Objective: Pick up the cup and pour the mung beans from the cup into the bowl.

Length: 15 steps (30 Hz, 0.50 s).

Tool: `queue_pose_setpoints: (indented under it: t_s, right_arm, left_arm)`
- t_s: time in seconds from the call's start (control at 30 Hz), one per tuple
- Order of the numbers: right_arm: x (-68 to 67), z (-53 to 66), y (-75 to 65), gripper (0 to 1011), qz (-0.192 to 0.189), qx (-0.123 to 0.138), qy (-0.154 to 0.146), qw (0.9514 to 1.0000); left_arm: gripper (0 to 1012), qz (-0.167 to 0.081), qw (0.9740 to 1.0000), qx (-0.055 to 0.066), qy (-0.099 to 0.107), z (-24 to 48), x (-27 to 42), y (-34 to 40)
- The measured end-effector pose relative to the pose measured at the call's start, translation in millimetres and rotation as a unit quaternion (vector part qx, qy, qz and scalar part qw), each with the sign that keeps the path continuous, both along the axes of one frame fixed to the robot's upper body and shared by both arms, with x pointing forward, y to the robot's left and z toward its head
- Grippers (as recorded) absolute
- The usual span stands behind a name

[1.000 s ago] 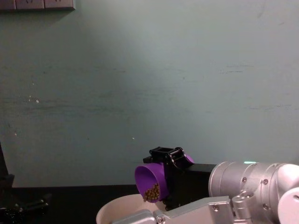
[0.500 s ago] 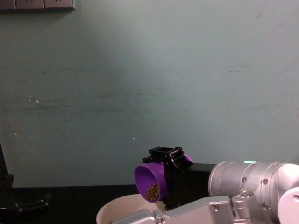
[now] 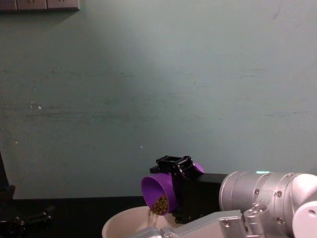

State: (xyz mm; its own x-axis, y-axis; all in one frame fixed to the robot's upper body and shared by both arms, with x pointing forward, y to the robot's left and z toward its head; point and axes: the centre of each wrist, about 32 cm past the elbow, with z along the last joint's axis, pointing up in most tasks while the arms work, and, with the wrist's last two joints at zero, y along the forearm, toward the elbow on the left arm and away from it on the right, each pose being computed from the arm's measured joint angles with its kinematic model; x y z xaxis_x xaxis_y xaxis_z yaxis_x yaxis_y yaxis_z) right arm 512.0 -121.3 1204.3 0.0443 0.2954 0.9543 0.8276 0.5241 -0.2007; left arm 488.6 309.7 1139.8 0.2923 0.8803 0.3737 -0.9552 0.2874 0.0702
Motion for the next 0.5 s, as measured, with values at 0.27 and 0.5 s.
queue_pose_setpoints:
  t_s: [0.27, 0.5]
  right_arm:
    - [-0.7, 0.0, 1.0, 723, 0.001, -0.004, -0.004, 1.0000]
    - [-1.7, 0.5, 2.0, 723, 0.003, -0.009, -0.009, 0.9999]
  left_arm:
    - [1000, 0.000, 1.0000, 0.000, 0.000, 0.0, 0.0, 0.0]
    - [1000, 0.000, 1.0000, 0.000, 0.000, 0.0, 0.0, 0.0]
